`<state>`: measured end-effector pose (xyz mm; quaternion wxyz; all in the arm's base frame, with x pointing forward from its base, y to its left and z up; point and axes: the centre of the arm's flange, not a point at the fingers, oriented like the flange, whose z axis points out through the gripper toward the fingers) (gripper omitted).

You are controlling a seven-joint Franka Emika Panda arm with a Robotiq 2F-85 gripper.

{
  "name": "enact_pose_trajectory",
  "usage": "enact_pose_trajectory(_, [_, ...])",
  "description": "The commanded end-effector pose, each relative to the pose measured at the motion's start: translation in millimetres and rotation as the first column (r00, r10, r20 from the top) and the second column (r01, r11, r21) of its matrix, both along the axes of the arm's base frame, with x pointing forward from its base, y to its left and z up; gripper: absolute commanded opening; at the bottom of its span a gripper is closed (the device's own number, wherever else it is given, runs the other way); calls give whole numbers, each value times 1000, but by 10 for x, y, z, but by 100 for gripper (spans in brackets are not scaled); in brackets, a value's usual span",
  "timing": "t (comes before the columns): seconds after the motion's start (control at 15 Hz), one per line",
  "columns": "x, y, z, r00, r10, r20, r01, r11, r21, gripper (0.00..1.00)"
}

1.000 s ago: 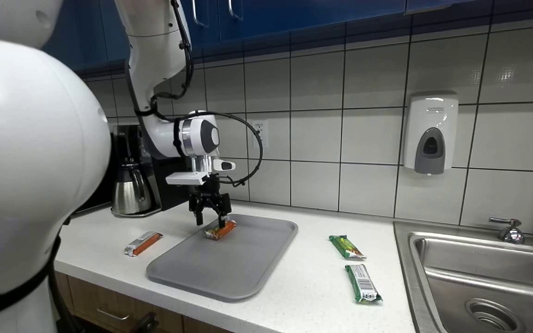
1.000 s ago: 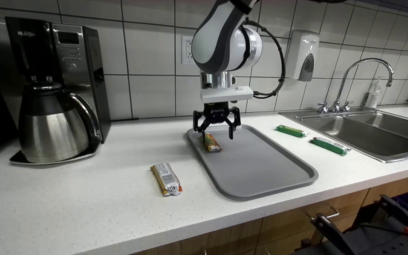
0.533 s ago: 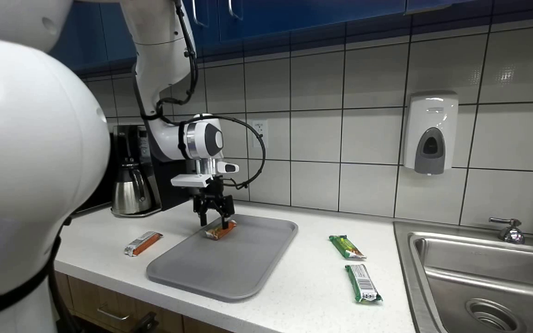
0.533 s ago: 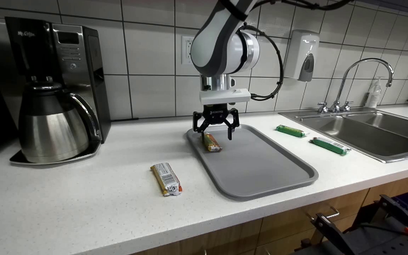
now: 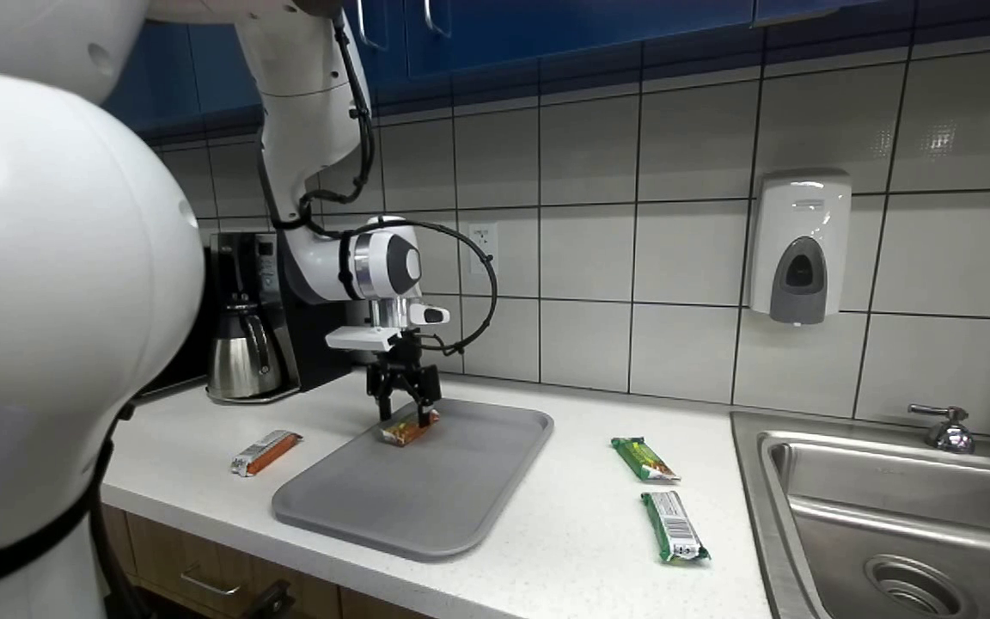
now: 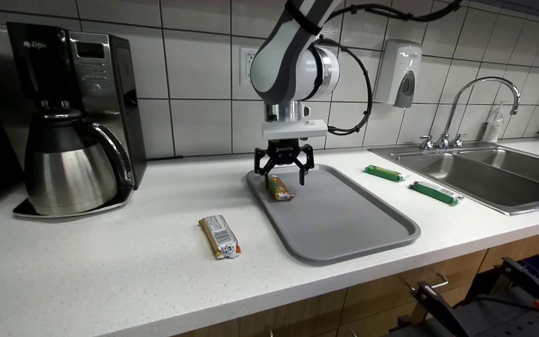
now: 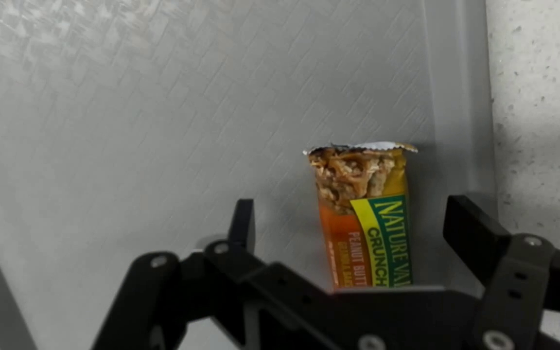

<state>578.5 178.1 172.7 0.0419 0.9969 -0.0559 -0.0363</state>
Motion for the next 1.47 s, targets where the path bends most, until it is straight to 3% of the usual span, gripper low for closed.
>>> enact_pose_trajectory(0.0, [129,-41,-16,999,-45,9,45,999,2,100])
enact_pose_trajectory(0.07, [140,-57,-24,999,-48,9,48,999,0,100])
enact_pose_trajectory(0.13, [145,-71,-30,999,-49,10,49,999,-2,75])
enact_pose_trajectory(0.2, [148,-81,-32,999,-50,10,50,999,-2,74])
enact_pose_trajectory(0.67, [155,-81,-31,999,-53,11,53,999,0,18])
enact_pose_trajectory(1.4, [167,-62,148,997,-61,46,61,998,7,16])
